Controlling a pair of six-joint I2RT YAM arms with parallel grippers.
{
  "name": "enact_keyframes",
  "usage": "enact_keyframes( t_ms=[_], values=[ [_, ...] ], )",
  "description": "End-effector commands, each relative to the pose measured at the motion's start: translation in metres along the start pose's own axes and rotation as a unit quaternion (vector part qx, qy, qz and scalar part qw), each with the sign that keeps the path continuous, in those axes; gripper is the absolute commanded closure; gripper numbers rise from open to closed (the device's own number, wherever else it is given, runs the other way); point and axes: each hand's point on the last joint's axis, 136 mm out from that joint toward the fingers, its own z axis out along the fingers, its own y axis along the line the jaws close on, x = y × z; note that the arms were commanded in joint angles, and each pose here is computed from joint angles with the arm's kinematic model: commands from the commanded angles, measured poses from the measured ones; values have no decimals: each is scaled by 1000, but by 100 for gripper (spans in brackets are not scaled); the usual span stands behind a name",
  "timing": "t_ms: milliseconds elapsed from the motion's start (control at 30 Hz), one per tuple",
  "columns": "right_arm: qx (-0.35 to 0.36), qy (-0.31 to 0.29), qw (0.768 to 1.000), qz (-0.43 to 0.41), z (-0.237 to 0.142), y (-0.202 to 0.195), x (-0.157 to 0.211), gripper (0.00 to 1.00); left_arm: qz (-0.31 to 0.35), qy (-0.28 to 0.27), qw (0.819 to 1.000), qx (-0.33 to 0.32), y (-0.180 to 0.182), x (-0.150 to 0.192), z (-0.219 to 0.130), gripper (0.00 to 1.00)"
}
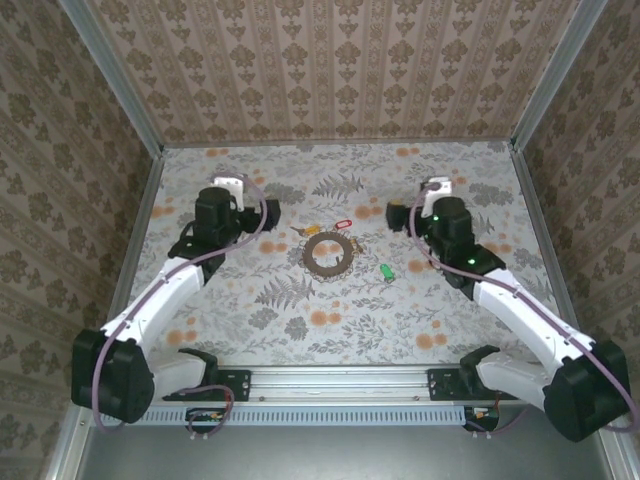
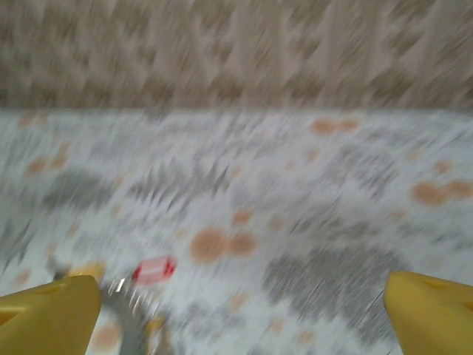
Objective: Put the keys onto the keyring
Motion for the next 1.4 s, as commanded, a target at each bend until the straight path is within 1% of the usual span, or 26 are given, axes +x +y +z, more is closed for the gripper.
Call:
enact_keyframes(
  t_ms=[0,67,133,233,267,333,433,533,567,667,767,900,1233,1367],
  values=[
    [-38,157,987,-17,2,29,77,0,-85,137,985,53,-17,70,0,0],
    [-66,181,981,-32,8,53,91,5,-90,168,980,57,-20,82,-2,2],
    [-84,202,975,-43,14,69,105,8,-77,181,979,56,-24,89,-8,2],
    [-96,225,968,-50,24,77,123,14,-68,184,979,53,-28,96,-15,1],
    [-98,244,963,-54,30,79,135,17,-70,184,979,52,-28,97,-16,1],
    [-106,259,958,-59,36,88,143,22,-73,182,979,51,-27,100,-16,1],
    [-104,267,954,-86,46,101,152,30,-78,177,980,49,-25,103,-14,5],
    [-102,274,952,-95,56,108,157,36,-80,179,979,47,-25,105,-9,8],
    [-103,275,951,-96,59,110,158,39,-81,180,979,47,-24,106,-8,9],
    [-101,283,948,-103,65,115,165,48,-84,181,979,47,-24,108,-6,11],
    [-91,293,945,-112,69,115,174,54,-85,179,979,45,-23,109,-4,14],
    [-79,296,944,-124,76,115,178,65,-86,177,979,46,-23,109,-3,17],
    [-63,309,938,-146,86,113,185,74,-82,177,980,41,-22,107,-4,20],
    [-61,315,936,-147,84,112,189,75,-80,173,981,41,-22,103,-5,20]
  ],
)
